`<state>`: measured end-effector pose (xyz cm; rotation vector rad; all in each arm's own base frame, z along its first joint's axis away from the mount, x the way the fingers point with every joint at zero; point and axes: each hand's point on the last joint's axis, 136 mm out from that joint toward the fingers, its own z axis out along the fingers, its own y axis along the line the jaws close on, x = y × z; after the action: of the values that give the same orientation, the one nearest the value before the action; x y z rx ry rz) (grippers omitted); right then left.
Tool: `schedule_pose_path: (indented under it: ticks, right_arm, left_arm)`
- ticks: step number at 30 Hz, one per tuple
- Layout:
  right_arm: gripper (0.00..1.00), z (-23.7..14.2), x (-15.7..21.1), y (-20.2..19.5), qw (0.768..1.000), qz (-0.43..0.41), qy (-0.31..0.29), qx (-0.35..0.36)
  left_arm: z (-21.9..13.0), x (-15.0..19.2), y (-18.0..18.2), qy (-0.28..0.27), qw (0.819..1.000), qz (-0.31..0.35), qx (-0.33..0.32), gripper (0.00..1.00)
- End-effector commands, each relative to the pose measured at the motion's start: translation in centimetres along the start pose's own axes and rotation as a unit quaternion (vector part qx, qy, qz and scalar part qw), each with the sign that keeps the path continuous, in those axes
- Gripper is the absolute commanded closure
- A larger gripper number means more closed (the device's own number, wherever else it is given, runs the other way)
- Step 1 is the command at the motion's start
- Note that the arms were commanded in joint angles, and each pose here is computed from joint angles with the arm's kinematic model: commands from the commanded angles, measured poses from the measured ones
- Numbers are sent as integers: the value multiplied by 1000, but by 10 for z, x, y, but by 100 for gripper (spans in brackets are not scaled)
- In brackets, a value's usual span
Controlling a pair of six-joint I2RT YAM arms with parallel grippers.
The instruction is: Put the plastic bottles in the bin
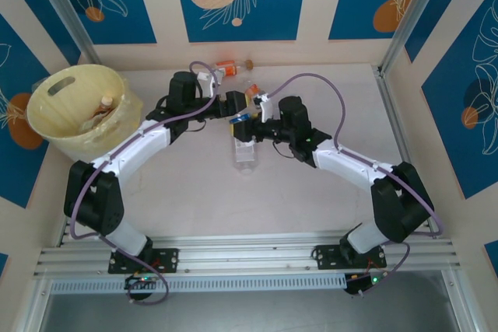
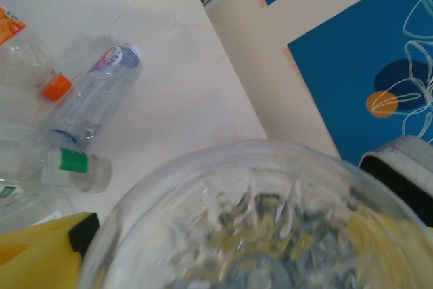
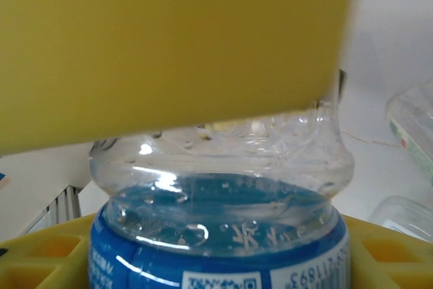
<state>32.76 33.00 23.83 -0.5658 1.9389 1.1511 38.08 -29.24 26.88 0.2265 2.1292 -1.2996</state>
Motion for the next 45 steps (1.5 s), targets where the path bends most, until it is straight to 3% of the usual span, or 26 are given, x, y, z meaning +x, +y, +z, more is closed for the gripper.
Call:
schedule_pose_path:
  ticks: [1,4,9,23,28,34,39,45]
  right_arm:
    - [44,3,-21,30,998,-27,-21,-50]
    - [43,2,-21,40,997,-39,-21,-63]
    - [38,1,-20,41,997,-33,-20,-65]
    - [0,-38,-8,32,997,-67,-18,-31]
    - [0,-58,-9,17,996,-79,-37,27]
    - [0,-85,-16,-37,978,-48,-85,183]
    - [0,-92,-13,-57,972,-11,-99,211]
    - [1,-94,-22,-57,972,-5,-111,205]
  left_arm:
    - [0,-1,-12,-8,1000,14,22,20]
    - [-2,-1,-12,-14,1000,18,19,34]
    - [-6,-2,-12,-21,999,25,12,46]
    - [-12,-6,-1,-28,999,19,-19,55]
    - [-15,-10,4,-31,999,18,-28,56]
    - [-32,-20,18,-47,995,31,-88,55]
    - [-48,-30,25,-55,989,45,-127,55]
    - [-102,-75,-6,-109,972,125,-165,54]
